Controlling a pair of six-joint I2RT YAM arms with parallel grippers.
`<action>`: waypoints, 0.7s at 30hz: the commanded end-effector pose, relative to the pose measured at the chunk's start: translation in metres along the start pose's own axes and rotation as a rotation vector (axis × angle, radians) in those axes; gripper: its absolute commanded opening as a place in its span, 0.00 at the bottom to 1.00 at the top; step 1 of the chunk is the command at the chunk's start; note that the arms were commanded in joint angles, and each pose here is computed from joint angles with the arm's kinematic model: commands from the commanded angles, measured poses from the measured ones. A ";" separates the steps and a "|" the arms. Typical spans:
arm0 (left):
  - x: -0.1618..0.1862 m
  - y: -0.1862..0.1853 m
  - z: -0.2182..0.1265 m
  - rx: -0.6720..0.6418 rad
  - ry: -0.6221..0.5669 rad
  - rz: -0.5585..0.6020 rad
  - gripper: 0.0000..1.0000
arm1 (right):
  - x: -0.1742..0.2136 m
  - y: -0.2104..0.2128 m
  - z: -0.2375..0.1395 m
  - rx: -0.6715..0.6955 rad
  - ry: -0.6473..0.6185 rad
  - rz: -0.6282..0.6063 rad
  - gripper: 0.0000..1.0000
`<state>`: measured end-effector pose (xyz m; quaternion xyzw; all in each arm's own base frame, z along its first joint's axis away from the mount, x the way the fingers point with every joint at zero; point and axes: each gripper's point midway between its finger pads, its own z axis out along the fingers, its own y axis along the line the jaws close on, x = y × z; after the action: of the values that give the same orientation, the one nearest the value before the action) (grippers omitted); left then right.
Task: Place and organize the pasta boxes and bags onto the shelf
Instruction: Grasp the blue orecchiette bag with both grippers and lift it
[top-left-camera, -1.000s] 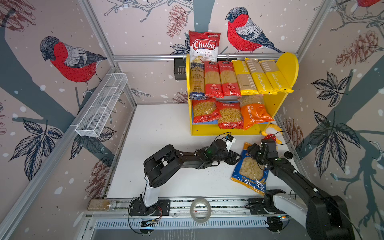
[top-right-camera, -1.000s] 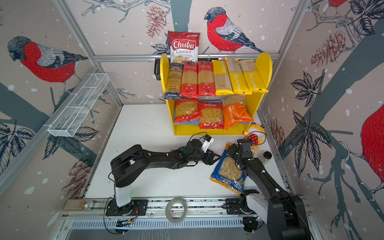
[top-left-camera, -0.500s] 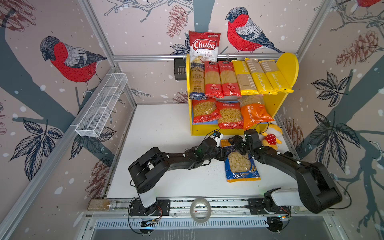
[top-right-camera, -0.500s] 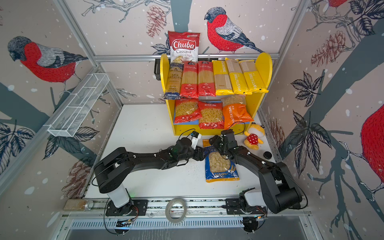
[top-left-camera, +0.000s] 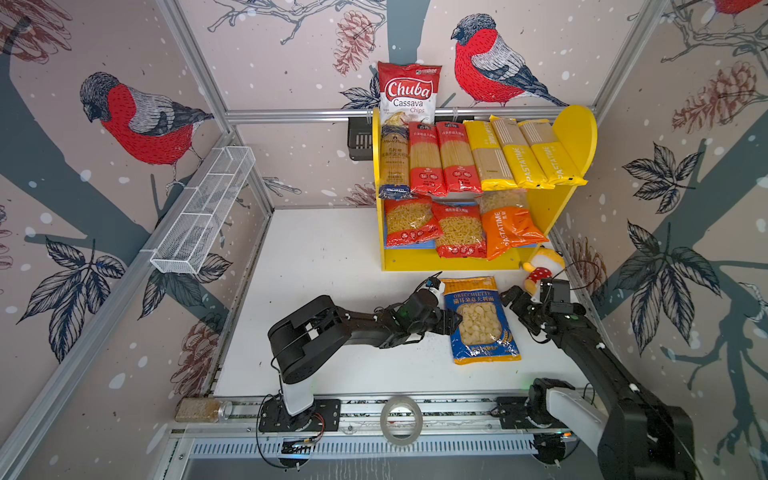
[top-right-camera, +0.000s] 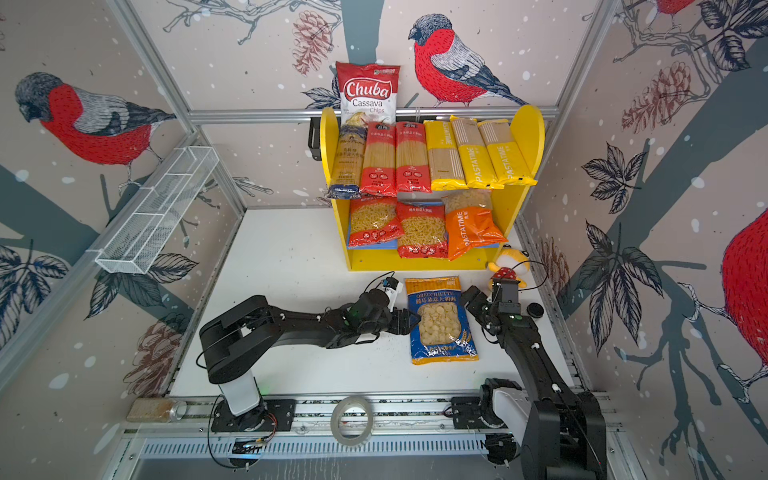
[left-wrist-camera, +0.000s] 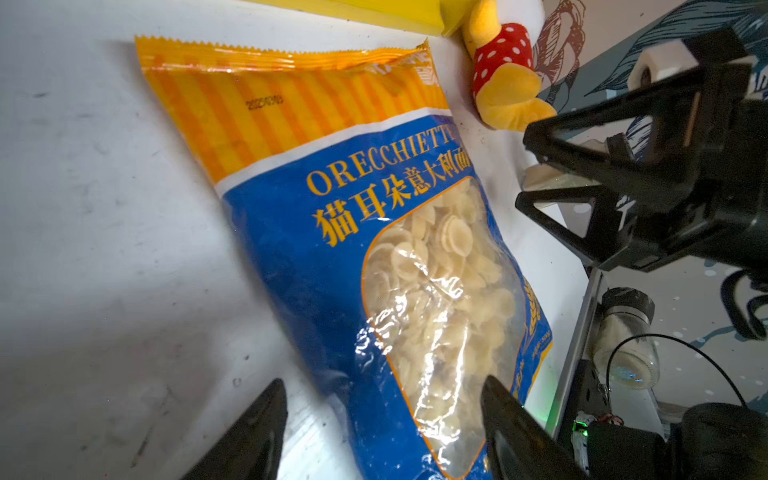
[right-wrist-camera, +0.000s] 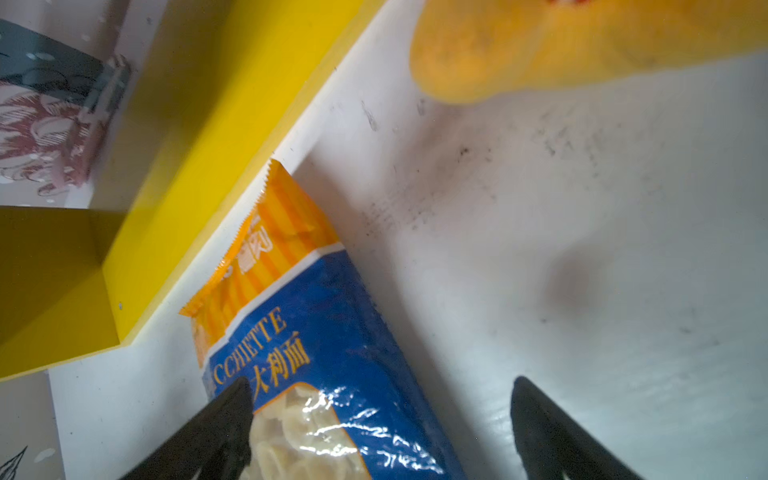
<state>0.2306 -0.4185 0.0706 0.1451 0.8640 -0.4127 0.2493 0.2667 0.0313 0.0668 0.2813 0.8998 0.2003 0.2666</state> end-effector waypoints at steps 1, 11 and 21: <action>0.004 -0.011 0.006 0.072 0.015 -0.051 0.72 | 0.020 -0.002 0.010 -0.018 0.081 -0.018 0.92; 0.010 0.021 0.020 0.009 0.063 -0.144 0.69 | 0.066 0.035 0.026 -0.244 0.191 -0.021 0.58; -0.043 0.011 0.011 0.133 -0.050 -0.129 0.43 | 0.041 0.088 -0.004 -0.511 0.083 0.037 0.14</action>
<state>0.2709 -0.4081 0.0509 0.0712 0.8687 -0.4421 0.2118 0.2569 0.1097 0.0659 0.2303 0.8601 0.3773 0.2545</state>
